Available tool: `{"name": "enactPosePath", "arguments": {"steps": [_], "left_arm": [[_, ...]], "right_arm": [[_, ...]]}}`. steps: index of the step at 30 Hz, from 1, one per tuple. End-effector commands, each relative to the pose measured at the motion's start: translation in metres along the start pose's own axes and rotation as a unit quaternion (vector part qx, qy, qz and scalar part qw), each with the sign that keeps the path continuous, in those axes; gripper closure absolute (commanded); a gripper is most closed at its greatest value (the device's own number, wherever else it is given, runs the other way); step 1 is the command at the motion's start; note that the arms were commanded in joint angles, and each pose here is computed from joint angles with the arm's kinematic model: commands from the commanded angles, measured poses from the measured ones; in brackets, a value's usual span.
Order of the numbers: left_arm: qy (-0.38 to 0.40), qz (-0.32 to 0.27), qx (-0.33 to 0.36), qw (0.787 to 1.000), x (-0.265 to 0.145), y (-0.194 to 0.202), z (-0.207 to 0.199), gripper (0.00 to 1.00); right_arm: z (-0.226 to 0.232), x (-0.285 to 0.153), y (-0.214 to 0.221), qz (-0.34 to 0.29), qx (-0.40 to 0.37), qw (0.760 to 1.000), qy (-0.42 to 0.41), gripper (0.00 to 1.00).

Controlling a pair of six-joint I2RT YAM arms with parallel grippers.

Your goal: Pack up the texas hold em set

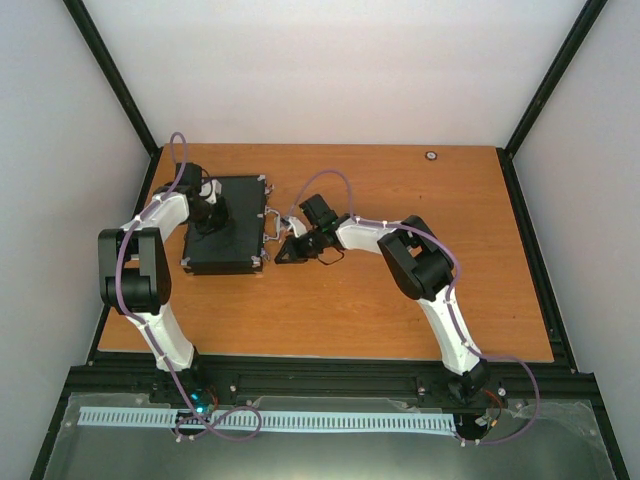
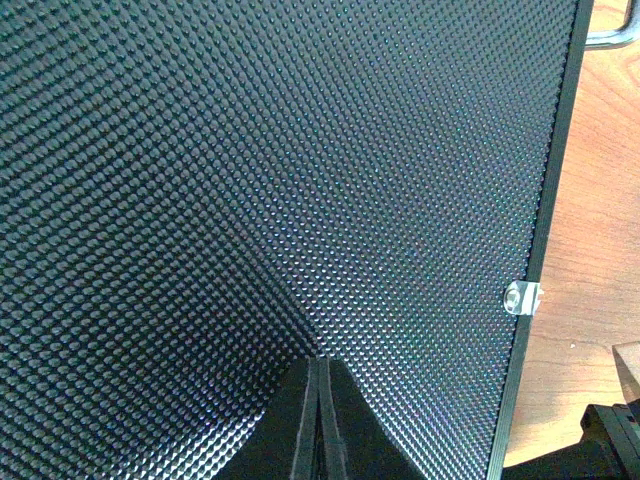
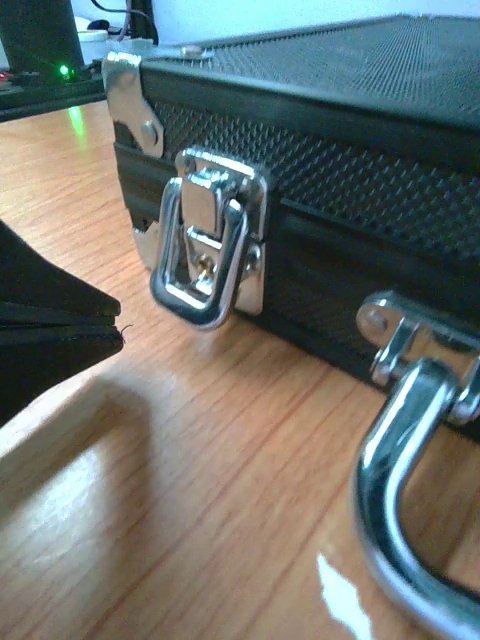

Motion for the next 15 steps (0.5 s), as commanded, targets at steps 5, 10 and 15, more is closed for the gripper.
{"name": "enactPosePath", "arguments": {"steps": [5,10,15], "left_arm": [[-0.062,0.118,-0.039,0.99,0.036,0.055,0.029,0.99],[-0.061,0.121,-0.041,0.99,0.039,0.056,0.029,0.99],[-0.059,0.122,-0.041,0.99,0.04,0.056,0.029,0.99]], "right_arm": [[0.027,-0.004,-0.012,-0.011,-0.027,0.998,-0.058,0.97],[0.026,0.006,-0.013,0.009,-0.021,0.997,-0.069,0.97],[0.022,0.02,-0.013,0.024,-0.014,0.998,-0.06,0.97]]}}
Point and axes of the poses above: each gripper's point midway between its finger pads, its own x axis out along the fingers, its own z axis along the line the jaws close on, y = z × x, the point moved 6 cm from there along -x, back along the fingers, and after that the axes turned 11 degrees about x, right-handed, at the moved point
